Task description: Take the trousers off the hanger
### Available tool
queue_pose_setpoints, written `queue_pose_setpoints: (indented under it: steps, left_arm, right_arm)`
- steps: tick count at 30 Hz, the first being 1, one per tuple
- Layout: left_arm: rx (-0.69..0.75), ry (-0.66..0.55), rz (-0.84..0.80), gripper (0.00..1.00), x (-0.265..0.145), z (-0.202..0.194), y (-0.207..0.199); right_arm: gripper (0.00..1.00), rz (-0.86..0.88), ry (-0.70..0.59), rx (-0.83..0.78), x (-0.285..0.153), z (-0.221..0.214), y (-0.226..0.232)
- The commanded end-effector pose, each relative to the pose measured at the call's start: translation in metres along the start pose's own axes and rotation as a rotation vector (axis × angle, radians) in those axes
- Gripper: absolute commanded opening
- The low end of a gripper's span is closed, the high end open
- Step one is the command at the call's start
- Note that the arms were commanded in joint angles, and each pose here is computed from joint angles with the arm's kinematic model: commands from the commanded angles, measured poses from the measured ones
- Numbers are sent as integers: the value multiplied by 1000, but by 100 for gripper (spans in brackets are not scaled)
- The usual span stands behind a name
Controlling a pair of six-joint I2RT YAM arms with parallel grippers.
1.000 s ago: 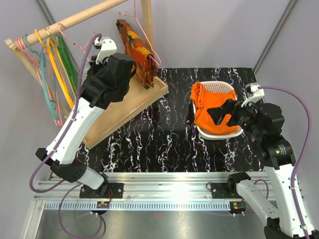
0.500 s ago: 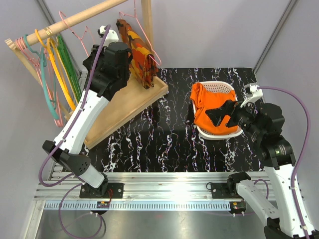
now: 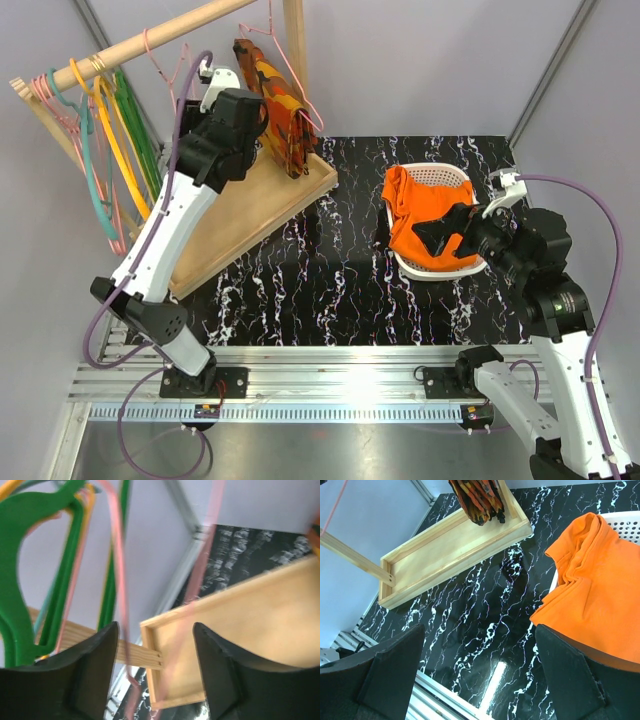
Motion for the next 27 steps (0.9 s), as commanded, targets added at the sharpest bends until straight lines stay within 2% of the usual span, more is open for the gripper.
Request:
queue_pose_setpoints:
  steps: [1, 3, 4, 6, 7, 10, 14, 15, 20, 25, 27]
  left_arm:
    - [-202, -5, -273, 70, -34, 3, 13]
    - [-287, -39, -373, 78, -48, 2, 27]
    - [-324, -41, -458, 85, -57, 0, 27]
    - [-375, -57, -541, 90, -68, -11, 36]
    - [-394, -51, -628, 99, -75, -16, 34]
    - [-439, -53, -760, 99, -91, -33, 42]
    - [-490, -67, -856, 99, -110, -58, 60]
    - [-519, -76, -866, 99, -117, -69, 72]
    - [-537, -84, -879, 99, -126, -115, 96]
    - [-469, -56, -933, 99, -126, -169, 91]
    - [-470, -80, -927, 99, -127, -182, 97]
  right_arm:
    - [100, 7, -44, -44, -9, 12, 6]
    - [99, -13, -35, -53, -12, 9, 4]
    - [100, -36, -39, -54, -14, 8, 2]
    - [100, -79, -27, -56, -20, 3, -1]
    - [99, -124, -30, -57, -23, 2, -4]
    - [99, -209, -31, -69, -39, -2, -8]
    - [100, -322, -21, -87, -60, -6, -12]
    - [100, -347, 4, -96, -65, -10, -13]
    - [100, -414, -39, -120, -92, -14, -12]
    - [100, -471, -107, -130, -111, -15, -13]
    - [100, -471, -112, -133, -113, -16, -12]
Point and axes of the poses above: each gripper's point midway between its finger pads, its own x axis out along the fingers, its own y axis along the line the jaws close on, z = x × y, the point moved 9 cm from there along -x, back along the fingers
